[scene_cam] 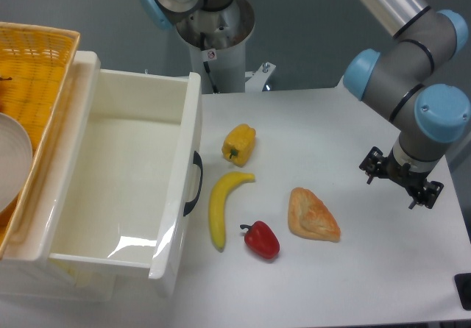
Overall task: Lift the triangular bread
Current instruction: 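Move the open gripper over the triangular bread slice, then lower the gripper onto the bread's pointed end and close it, then lift the gripped bread slice up and away from the table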
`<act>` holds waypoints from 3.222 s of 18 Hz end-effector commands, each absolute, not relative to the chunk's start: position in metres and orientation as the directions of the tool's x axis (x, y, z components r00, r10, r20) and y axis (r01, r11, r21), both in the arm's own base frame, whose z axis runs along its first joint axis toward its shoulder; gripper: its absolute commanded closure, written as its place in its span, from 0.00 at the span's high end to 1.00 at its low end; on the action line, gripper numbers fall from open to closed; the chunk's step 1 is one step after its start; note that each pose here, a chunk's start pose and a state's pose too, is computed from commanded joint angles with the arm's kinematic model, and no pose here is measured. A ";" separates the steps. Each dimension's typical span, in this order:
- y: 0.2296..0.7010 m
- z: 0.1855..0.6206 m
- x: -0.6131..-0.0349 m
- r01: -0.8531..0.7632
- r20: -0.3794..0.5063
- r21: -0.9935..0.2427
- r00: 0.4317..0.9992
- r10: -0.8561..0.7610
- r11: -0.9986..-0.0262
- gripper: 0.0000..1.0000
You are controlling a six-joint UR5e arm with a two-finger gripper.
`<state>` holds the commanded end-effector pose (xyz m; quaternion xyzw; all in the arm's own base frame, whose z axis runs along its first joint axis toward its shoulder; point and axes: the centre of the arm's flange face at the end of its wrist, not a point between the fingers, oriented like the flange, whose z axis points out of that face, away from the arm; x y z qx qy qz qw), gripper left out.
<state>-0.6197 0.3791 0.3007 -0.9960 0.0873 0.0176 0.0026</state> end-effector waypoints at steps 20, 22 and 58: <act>0.392 0.253 -0.576 0.234 0.096 -0.019 0.968 0.231 -0.972 1.00; 0.394 0.244 -0.571 0.257 0.096 -0.029 0.963 0.253 -0.966 1.00; 0.431 0.244 -0.557 0.193 0.075 -0.114 0.980 0.186 -0.975 0.00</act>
